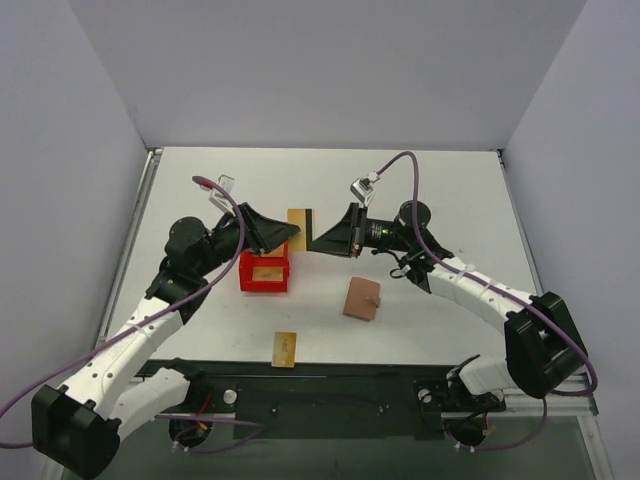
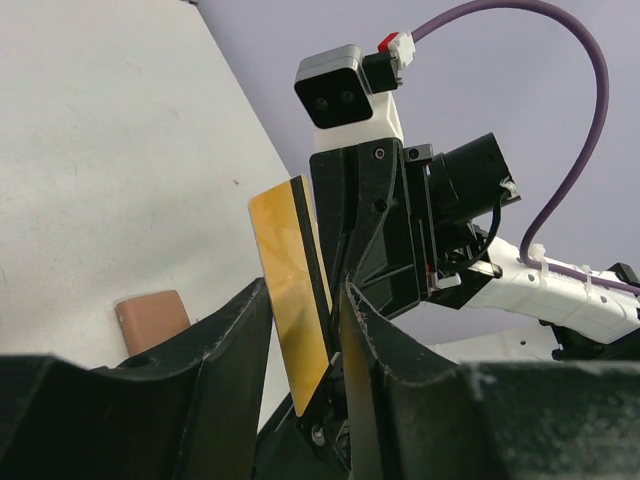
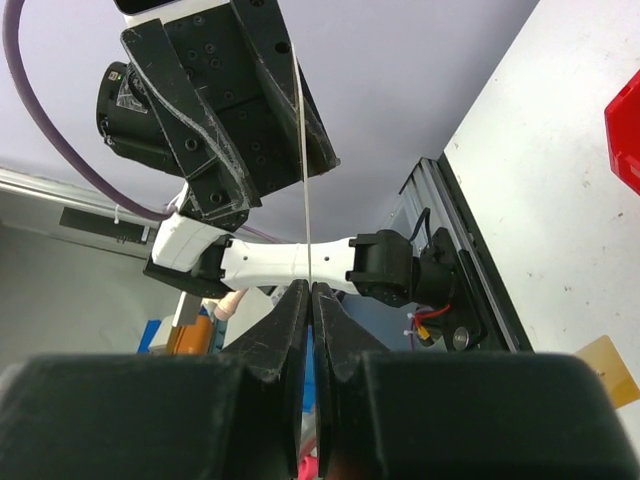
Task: Put the credit cards into the card holder
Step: Insert the credit card into the card holder.
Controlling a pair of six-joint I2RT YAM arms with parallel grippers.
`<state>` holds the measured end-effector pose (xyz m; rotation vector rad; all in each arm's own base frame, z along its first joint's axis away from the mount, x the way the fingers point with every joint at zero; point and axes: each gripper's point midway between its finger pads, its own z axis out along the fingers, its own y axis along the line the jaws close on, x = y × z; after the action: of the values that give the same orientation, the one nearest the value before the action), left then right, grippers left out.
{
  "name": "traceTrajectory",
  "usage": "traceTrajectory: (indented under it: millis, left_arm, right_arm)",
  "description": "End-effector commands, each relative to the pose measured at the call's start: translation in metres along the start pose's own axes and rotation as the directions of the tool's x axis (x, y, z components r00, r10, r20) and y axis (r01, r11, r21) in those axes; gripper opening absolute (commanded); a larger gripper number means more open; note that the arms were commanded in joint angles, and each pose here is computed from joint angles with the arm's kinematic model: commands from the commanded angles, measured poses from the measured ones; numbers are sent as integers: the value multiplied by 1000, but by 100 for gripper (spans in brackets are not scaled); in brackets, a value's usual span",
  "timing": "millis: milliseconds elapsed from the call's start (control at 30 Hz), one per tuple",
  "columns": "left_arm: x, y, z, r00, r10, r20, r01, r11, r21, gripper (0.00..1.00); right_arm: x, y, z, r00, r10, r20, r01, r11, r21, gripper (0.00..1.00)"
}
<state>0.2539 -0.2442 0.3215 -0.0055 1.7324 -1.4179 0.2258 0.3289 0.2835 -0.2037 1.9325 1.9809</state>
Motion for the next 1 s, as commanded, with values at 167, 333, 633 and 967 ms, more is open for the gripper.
traceTrajectory:
  millis: [167,333,633,967]
  left_arm:
    - [-3,-20,-1,1000,29,3,-29,994,104,12]
    - [-2,-20,-2,1000,22,2,-22,994,109,0]
    - [2,-23,-1,1000,-15,-4,16,988,153,0]
    - [5,-25,1,999,-37,-23,41,982,184,0]
  right_arm:
    - [-2,28,3,994,-106,-10,105,992,-71,0]
    - [-2,29,1,985,-172,0,171,984,-58,22]
    - [-11,22,-10,940,-331,79,327,943,58,39]
    - [-20,27,-8,931,-339,138,335,941,51,36]
